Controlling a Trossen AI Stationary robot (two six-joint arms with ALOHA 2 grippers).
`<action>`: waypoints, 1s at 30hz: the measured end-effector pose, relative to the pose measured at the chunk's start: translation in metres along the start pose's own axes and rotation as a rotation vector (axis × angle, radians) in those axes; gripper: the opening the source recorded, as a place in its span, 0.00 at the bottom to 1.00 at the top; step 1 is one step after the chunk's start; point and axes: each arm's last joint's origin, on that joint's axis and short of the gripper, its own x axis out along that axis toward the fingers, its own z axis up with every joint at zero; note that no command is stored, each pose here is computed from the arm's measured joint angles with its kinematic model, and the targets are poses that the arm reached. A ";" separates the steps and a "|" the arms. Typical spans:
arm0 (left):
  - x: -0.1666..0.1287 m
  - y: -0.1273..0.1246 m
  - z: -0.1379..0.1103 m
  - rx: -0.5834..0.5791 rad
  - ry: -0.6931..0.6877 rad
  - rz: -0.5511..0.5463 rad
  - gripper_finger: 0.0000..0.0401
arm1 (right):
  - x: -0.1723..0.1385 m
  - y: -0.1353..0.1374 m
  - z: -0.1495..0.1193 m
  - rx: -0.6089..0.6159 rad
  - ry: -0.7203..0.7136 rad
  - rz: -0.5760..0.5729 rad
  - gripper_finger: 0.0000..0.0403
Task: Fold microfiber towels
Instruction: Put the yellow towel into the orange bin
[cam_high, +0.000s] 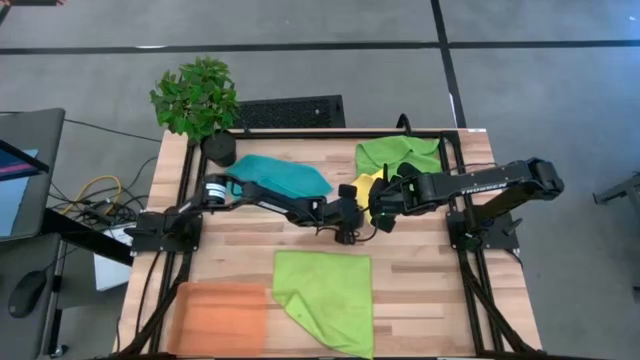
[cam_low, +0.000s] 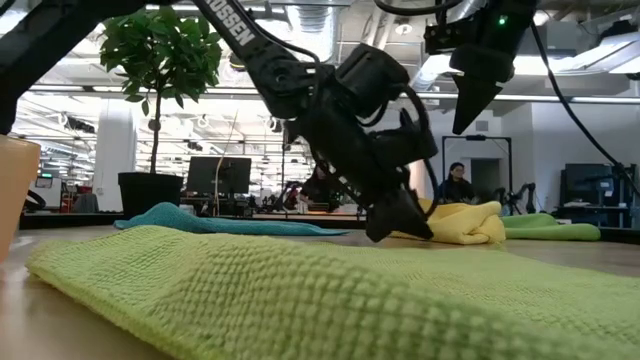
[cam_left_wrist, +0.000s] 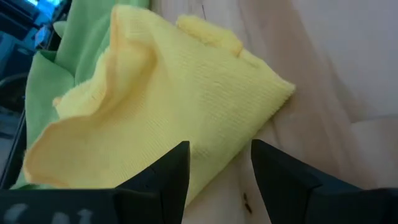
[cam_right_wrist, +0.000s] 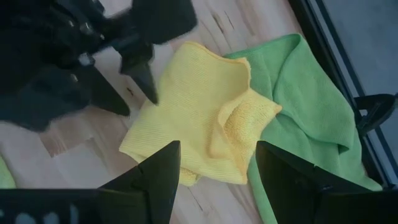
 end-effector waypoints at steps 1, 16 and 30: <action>0.001 0.000 -0.001 0.004 0.009 0.002 0.41 | 0.000 0.000 0.000 -0.001 0.000 0.000 0.58; 0.011 0.028 -0.021 -0.192 0.028 -0.099 0.41 | 0.000 0.000 0.000 -0.002 0.000 0.000 0.58; 0.011 0.031 -0.032 -0.228 0.116 -0.147 0.04 | 0.000 0.000 0.000 -0.002 0.000 0.000 0.58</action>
